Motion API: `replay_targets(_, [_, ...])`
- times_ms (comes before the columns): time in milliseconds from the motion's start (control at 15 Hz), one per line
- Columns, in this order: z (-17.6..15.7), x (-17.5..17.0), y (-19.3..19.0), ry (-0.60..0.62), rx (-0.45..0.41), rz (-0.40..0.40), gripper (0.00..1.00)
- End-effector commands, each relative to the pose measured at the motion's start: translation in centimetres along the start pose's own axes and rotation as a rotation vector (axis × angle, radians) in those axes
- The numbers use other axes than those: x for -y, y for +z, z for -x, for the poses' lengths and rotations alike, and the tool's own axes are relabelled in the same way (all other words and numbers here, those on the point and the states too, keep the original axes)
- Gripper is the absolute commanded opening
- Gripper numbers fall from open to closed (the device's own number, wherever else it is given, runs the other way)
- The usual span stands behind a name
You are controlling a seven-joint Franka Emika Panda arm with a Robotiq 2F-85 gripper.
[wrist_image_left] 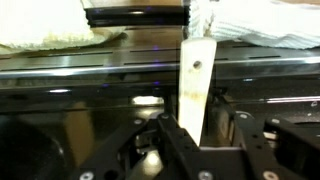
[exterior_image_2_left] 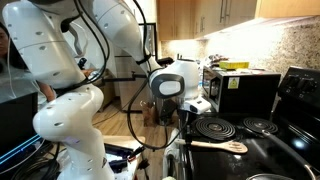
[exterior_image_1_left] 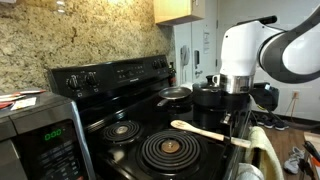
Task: Move the wooden spoon to the stove then move the spoon to the pan
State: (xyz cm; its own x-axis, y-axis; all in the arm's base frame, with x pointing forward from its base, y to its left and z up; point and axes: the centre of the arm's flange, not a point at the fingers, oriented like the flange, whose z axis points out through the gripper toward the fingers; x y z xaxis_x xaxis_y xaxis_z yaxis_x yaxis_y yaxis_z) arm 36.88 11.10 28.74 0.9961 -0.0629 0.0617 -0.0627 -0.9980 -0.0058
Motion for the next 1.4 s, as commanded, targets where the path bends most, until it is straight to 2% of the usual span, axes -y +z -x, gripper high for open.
replay_targets(0, [1.2,-0.1,0.6,0.027,-0.006,-0.017,0.78])
replay_targets(200, [0.5,0.1,-1.0,0.025,-0.008,-0.026,0.98])
replay_targets(267, [0.0,0.4,-2.0,0.002,0.002,-0.026,0.99])
replay_targets(467, [-1.5,1.7,-5.8,-0.097,0.038,-0.006,1.0])
replay_targets(667, [-2.9,4.2,-9.8,-0.26,0.105,-0.015,1.0])
replay_targets(867, [-3.4,5.8,-11.9,-0.376,0.178,-0.011,1.0])
replay_targets(933, [-2.6,5.2,-10.8,-0.312,0.129,0.001,1.0])
replay_targets(1067, [-2.8,5.7,-11.8,-0.345,0.144,0.001,1.0])
replay_targets(1333, [-2.9,5.7,-11.4,-0.357,0.154,0.001,1.0])
